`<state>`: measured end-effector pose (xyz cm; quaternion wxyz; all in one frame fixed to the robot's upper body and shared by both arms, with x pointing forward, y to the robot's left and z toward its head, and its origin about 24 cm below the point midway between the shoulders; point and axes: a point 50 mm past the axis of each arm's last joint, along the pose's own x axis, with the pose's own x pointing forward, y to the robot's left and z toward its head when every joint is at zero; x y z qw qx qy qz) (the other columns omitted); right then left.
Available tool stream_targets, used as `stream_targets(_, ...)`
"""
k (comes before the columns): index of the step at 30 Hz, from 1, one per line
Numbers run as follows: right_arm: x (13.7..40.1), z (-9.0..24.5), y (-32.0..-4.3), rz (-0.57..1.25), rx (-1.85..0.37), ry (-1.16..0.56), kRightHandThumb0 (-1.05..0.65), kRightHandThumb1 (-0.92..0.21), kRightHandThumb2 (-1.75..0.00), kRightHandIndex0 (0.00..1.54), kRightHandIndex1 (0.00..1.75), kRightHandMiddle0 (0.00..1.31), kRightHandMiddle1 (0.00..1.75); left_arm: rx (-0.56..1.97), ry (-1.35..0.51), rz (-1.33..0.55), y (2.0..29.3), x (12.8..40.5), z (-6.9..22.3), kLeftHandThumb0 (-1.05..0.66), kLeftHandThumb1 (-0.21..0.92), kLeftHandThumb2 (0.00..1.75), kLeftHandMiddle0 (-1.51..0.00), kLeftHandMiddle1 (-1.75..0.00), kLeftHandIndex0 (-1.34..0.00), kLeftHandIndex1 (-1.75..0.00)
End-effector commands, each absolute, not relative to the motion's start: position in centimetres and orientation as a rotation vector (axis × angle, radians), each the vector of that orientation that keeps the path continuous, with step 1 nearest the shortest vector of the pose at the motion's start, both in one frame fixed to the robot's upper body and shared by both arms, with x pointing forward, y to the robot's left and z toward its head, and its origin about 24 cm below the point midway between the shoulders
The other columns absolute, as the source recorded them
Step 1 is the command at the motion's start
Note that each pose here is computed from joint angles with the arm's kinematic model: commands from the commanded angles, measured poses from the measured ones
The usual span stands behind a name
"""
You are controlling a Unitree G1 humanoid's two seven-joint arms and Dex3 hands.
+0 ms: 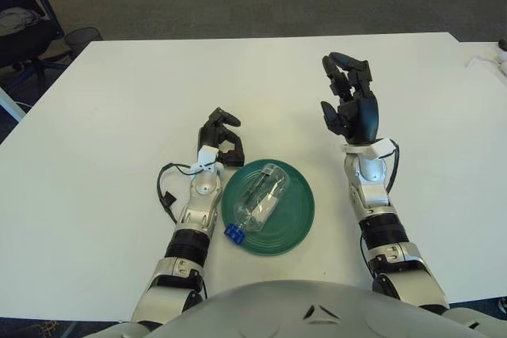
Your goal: Put the bottle into the plate.
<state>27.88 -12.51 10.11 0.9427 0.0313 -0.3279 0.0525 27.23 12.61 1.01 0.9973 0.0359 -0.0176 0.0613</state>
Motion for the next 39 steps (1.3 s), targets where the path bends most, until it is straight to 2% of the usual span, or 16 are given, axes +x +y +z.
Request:
stream_targets(1, 27.8, 10.2, -12.6, 0.100, 0.062, -0.669, -0.78, -0.91, -0.29, 0.33, 0.06, 0.00, 0.98, 0.097, 0.024, 0.133, 13.3, 26.4, -0.2, 0.00, -0.08, 1.75, -0.91, -1.68, -0.70, -1.75)
stream_targets(5, 27.8, 10.2, -12.5, 0.100, 0.062, -0.669, -0.78, -0.91, -0.28, 0.33, 0.06, 0.00, 0.98, 0.105, 0.024, 0.133, 13.4, 26.4, -0.2, 0.00, -0.08, 1.75, -0.90, -1.70, -0.70, -1.75)
stream_targets(6, 27.6, 7.3, -14.0, 0.055, 0.011, -0.496, -0.78, -0.91, -0.28, 0.33, 0.06, 0.00, 0.98, 0.105, 0.026, 0.132, 13.4, 26.5, -0.2, 0.00, -0.08, 1.75, -0.90, -1.70, -0.70, -1.75)
stream_targets(7, 27.1, 5.0, -15.2, 0.019, -0.027, -0.366, -0.74, -0.84, -0.39, 0.33, 0.13, 0.00, 1.02, 0.105, 0.027, 0.132, 13.4, 26.5, -0.2, 0.00, -0.08, 1.75, -0.90, -1.70, -0.70, -1.75)
stream_targets(8, 26.7, 3.5, -16.1, -0.005, -0.052, -0.278, -0.66, -0.60, -0.75, 0.18, 0.54, 0.00, 1.11, 0.105, 0.028, 0.131, 13.4, 26.5, -0.3, 0.00, -0.08, 1.75, -0.90, -1.70, -0.70, -1.75)
stream_targets(9, 26.1, 1.3, -17.3, -0.043, -0.088, -0.139, -0.65, -0.55, -0.83, 0.15, 0.63, 0.00, 1.13, 0.104, 0.028, 0.130, 13.4, 26.5, -0.3, 0.00, -0.08, 1.75, -0.90, -1.70, -0.70, -1.75)
stream_targets(12, 25.3, -1.3, -18.6, -0.094, -0.096, 0.033, -0.49, -0.53, -0.83, 0.16, 0.79, 0.00, 1.12, 0.096, 0.027, 0.124, 13.4, 26.5, -0.2, 0.00, -0.08, 1.75, -0.91, -1.68, -0.70, -1.75)
stream_targets(17, 25.3, -1.6, -18.7, -0.101, -0.084, 0.063, -0.39, -0.51, -0.86, 0.16, 0.94, 0.00, 1.16, 0.095, 0.025, 0.120, 13.3, 26.4, -0.1, 0.00, -0.09, 1.75, -0.92, -1.67, -0.70, -1.75)
stream_targets(22, 25.2, -1.6, -18.4, -0.098, -0.087, 0.072, -0.39, -0.51, -0.87, 0.15, 0.98, 0.00, 1.17, 0.101, 0.026, 0.119, 13.4, 26.5, -0.1, 0.00, -0.09, 1.75, -0.92, -1.67, -0.70, -1.75)
stream_targets(39, 24.9, -1.7, -17.7, -0.076, -0.084, 0.074, -0.45, -0.51, -0.84, 0.15, 0.93, 0.00, 1.10, 0.115, 0.022, 0.124, 13.5, 26.5, -0.1, 0.00, -0.08, 1.75, -0.91, -1.68, -0.70, -1.75)
